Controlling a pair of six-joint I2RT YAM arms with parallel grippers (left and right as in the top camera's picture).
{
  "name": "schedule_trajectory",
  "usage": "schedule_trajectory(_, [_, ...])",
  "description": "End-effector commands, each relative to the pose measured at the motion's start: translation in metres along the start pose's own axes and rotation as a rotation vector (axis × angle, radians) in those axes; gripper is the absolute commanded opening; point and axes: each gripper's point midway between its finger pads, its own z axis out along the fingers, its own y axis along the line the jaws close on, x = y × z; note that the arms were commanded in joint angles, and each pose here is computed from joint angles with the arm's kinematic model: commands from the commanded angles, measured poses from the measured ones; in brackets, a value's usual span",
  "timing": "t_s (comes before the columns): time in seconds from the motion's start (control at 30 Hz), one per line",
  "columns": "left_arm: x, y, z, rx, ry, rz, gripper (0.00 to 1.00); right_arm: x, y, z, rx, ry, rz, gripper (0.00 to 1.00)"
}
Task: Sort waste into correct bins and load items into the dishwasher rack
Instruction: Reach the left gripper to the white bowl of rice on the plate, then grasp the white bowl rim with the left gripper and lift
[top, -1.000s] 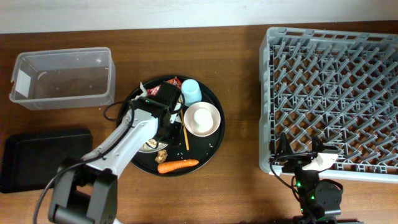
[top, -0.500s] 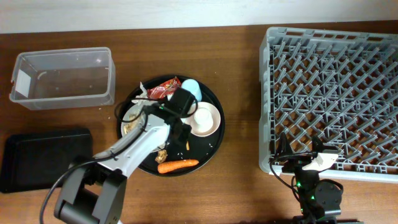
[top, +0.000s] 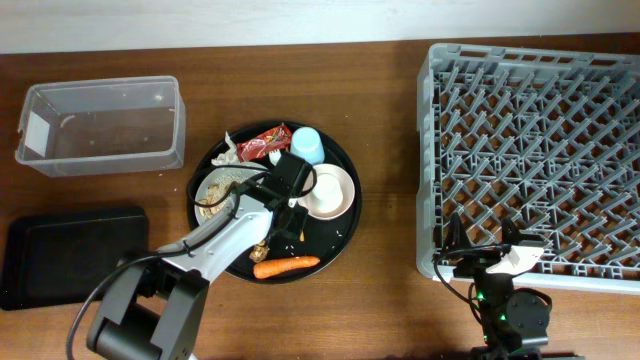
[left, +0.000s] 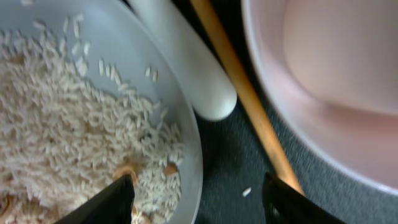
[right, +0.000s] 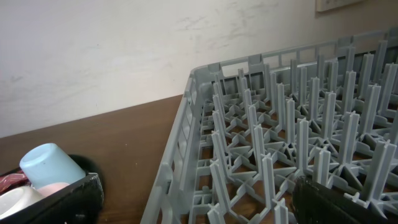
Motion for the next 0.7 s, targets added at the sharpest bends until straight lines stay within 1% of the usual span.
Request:
schedule_trajectory(0.0, [0.003, 0.002, 0.008, -0.013, 0.012, -0.012, 0.65, 0.003, -0.001, 0.000, 0.003, 0.005, -0.010, 0.99])
schedule_trajectory(0.23, [0.012, 0.001, 0.022, -0.020, 0.060, -0.004, 0.64, 0.003, -0.001, 0.000, 0.003, 0.005, -0.010, 0.99])
schedule_trajectory(0.4, [0.012, 0.002, 0.023, -0.021, 0.062, -0.004, 0.57, 0.003, -0.001, 0.000, 0.003, 0.005, -0.010, 0.99])
schedule_trajectory(0.5, [0.012, 0.002, 0.023, -0.021, 0.062, -0.004, 0.47, 0.003, -0.001, 0.000, 0.003, 0.005, -0.010, 0.99])
schedule_trajectory(0.6, [0.013, 0.002, 0.023, -0.021, 0.062, -0.004, 0.46, 0.003, -0.001, 0.000, 0.004, 0.005, -0.010, 0.99])
schedule_trajectory(0.63, [0.013, 0.002, 0.023, -0.021, 0.062, -0.004, 0.39, 0.003, -0.001, 0.000, 0.003, 0.005, -0.010, 0.99])
schedule_trajectory(0.67, [0.013, 0.002, 0.023, -0.021, 0.062, -0.004, 0.28, 0.003, -0.001, 0.000, 0.003, 0.005, -0.010, 0.99])
